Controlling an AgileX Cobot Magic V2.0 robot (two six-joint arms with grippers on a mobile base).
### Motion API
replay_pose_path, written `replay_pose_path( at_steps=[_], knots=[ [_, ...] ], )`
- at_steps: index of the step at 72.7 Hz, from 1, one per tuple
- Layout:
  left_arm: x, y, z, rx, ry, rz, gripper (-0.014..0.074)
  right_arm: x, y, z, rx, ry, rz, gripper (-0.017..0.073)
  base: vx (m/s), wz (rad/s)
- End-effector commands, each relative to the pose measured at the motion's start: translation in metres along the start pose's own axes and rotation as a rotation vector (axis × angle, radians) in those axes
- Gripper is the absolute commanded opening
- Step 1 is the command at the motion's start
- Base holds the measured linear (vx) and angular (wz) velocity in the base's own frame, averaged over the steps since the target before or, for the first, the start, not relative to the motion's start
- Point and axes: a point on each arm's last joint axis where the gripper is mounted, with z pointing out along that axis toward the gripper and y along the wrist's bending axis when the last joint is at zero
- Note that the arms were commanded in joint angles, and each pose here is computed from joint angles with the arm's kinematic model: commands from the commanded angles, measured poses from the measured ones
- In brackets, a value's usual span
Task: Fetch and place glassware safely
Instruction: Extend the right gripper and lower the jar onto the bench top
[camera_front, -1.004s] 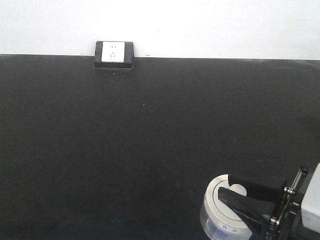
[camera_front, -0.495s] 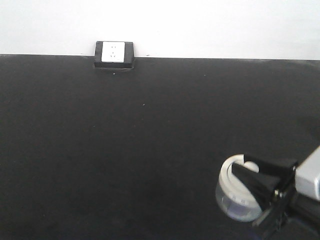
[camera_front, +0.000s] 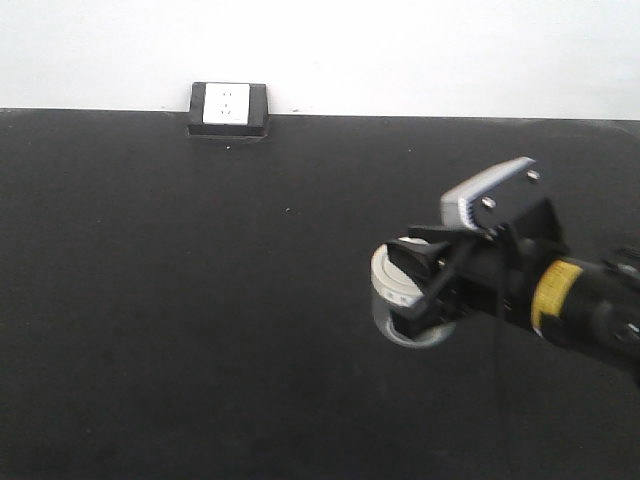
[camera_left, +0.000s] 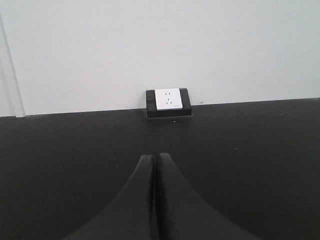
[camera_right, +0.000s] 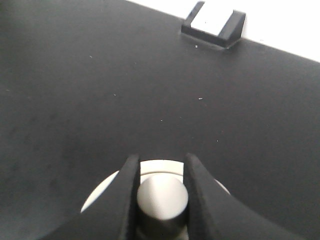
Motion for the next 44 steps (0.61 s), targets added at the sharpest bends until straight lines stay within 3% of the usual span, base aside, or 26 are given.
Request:
replay_pose_path(
  at_steps=[1, 18, 34, 44],
  knots=[
    [-0.014, -0.001, 0.000, 0.006, -0.081, -0.013, -0.0007, -0.025, -0.004, 0.017, -0.023, -0.087, 0.002, -0.0001, 0.00, 0.00],
    [-0.014, -0.001, 0.000, 0.006, -0.081, -0.013, -0.0007, -0.025, -0.014, 0.064, -0.019, -0.141, -0.003, -0.0001, 0.00, 0.00],
    [-0.014, -0.001, 0.000, 0.006, -0.081, -0.013, -0.0007, -0.006, -0.025, 0.096, 0.040, -0.233, 0.089, -0.0001, 0.00, 0.00],
    [-0.014, -0.001, 0.000, 0.006, -0.081, -0.013, -0.0007, 0.006, -0.029, 0.110, 0.063, -0.261, 0.090, -0.0001, 0.00, 0.00]
  ],
)
